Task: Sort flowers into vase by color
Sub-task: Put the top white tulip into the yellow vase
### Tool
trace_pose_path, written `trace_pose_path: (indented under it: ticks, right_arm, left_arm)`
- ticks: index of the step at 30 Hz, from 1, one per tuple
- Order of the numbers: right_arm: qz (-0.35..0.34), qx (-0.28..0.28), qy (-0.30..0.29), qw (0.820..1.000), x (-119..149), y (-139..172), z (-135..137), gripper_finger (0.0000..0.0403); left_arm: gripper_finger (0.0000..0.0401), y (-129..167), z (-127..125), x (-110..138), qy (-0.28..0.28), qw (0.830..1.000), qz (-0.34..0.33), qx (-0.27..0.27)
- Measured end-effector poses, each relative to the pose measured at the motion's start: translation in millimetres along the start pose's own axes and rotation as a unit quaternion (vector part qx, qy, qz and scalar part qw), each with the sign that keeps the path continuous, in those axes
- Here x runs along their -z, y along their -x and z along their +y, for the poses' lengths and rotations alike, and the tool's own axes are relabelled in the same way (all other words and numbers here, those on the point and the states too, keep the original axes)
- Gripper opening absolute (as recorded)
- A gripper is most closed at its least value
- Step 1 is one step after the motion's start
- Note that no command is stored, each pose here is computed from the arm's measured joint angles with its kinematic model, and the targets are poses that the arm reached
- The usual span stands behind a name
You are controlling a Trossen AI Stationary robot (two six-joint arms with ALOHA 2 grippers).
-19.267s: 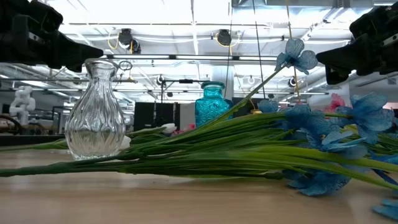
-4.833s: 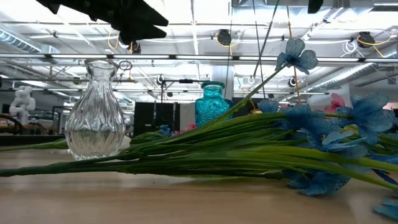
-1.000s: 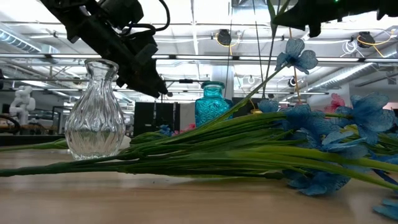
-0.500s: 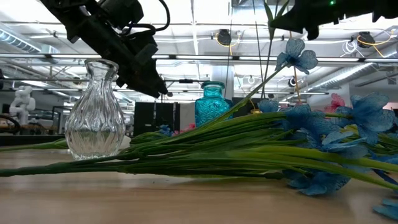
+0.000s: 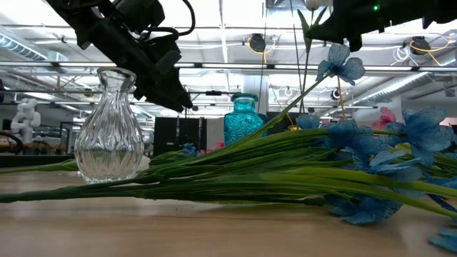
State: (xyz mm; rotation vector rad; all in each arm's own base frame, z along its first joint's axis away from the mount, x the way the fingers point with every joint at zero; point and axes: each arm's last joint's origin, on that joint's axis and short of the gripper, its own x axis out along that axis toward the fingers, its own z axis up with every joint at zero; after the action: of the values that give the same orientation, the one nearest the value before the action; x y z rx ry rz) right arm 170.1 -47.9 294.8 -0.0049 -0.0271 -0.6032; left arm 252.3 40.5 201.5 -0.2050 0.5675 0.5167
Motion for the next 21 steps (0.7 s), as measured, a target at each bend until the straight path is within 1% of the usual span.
trace_pose_path:
  ticks: [13, 21]
  right_arm:
    - [0.0, 0.003, -0.011, 1.0, -0.2, 0.3, -1.1, 0.0]
    - [0.015, 0.008, -0.025, 1.0, 3.1, -0.6, -3.1, 0.0]
  left_arm:
    - [0.0235, 0.0, 0.0, -0.1, 0.0, 1.0, 0.0, -0.001]
    - [0.0235, 0.0, 0.4, 0.7, -0.002, 1.0, 0.004, -0.003]
